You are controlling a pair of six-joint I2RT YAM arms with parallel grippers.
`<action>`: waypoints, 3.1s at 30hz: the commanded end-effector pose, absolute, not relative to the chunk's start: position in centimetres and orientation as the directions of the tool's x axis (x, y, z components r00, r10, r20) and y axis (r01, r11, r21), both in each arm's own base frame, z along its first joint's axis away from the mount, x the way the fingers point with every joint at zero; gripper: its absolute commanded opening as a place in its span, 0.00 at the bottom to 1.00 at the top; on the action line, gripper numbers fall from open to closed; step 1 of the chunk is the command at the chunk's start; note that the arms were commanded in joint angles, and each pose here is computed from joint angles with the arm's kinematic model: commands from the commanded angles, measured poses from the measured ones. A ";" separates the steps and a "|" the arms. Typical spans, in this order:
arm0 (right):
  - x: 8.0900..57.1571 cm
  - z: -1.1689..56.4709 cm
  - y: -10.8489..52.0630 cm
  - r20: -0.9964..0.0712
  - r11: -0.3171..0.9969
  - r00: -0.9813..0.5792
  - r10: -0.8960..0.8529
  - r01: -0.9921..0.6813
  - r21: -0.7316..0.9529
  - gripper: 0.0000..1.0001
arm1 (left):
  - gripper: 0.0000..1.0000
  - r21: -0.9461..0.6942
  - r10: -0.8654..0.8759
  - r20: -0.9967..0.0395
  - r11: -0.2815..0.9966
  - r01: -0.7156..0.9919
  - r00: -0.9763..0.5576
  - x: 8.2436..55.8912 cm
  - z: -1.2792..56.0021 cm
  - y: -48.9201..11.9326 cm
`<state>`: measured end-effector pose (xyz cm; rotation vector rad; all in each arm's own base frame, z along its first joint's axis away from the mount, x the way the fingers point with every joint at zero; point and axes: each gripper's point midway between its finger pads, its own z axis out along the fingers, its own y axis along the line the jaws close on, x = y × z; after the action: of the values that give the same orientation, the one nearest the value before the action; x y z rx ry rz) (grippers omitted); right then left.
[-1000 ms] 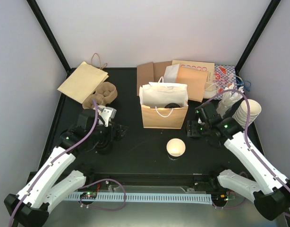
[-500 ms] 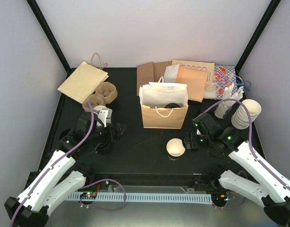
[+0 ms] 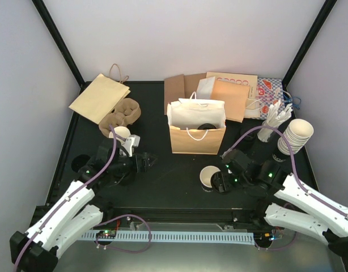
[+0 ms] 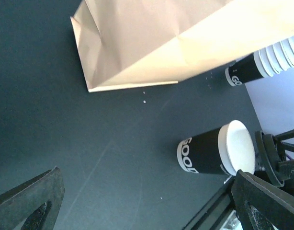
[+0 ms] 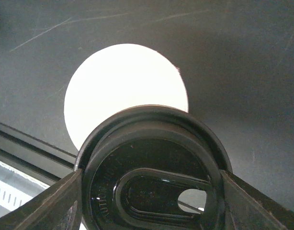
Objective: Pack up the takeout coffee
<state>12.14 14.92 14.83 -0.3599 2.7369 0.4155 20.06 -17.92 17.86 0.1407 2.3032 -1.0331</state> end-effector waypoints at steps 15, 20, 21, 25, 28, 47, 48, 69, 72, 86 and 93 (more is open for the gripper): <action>11.6 14.9 18.2 -0.462 0.880 -0.851 -0.251 -0.399 0.256 0.69 | 0.99 -0.750 -0.123 -0.543 0.516 0.414 -0.830 17.1 18.5 -23.1; 11.7 15.0 18.9 -0.483 0.873 -0.834 -0.268 -0.423 0.245 0.69 | 0.99 -0.756 -0.105 -0.546 0.489 0.435 -0.831 16.3 18.6 -24.6; 11.9 15.0 18.9 -0.488 0.876 -0.831 -0.267 -0.421 0.236 0.69 | 0.99 -0.756 -0.099 -0.543 0.489 0.435 -0.834 16.2 18.4 -24.9; 12.7 15.3 18.7 -0.514 0.893 -0.822 -0.247 -0.398 0.208 0.68 | 0.99 -0.757 -0.080 -0.543 0.476 0.447 -0.836 15.8 18.4 -25.9; 13.4 15.8 18.4 -0.534 0.907 -0.812 -0.236 -0.381 0.179 0.68 | 0.99 -0.757 -0.076 -0.544 0.473 0.450 -0.835 15.8 18.4 -26.2; 14.9 15.2 19.3 -0.542 0.927 -0.806 -0.238 -0.354 0.120 0.68 | 0.98 -0.764 -0.062 -0.539 0.455 0.457 -0.840 15.8 18.4 -28.2; 14.9 15.2 19.3 -0.541 0.928 -0.806 -0.240 -0.354 0.115 0.68 | 0.98 -0.764 -0.063 -0.540 0.455 0.457 -0.840 15.9 18.4 -28.3; 15.3 16.1 19.4 -0.543 0.928 -0.795 -0.269 -0.365 0.074 0.69 | 0.98 -0.765 -0.059 -0.532 0.462 0.449 -0.845 16.0 18.1 -28.7; 15.3 15.7 19.6 -0.534 0.929 -0.799 -0.275 -0.365 0.068 0.69 | 0.98 -0.766 -0.060 -0.531 0.461 0.448 -0.845 16.0 18.1 -28.7; 15.1 15.3 19.6 -0.502 0.926 -0.810 -0.302 -0.375 0.048 0.69 | 0.98 -0.766 -0.056 -0.529 0.462 0.447 -0.847 16.0 18.0 -28.7; 14.9 15.2 19.6 -0.493 0.926 -0.816 -0.302 -0.373 0.049 0.69 | 0.98 -0.769 -0.048 -0.523 0.458 0.446 -0.851 15.9 17.9 -29.0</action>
<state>14.87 19.34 14.49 -0.4923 2.6028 0.1846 15.43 -28.14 15.62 0.3300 2.3032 -1.3411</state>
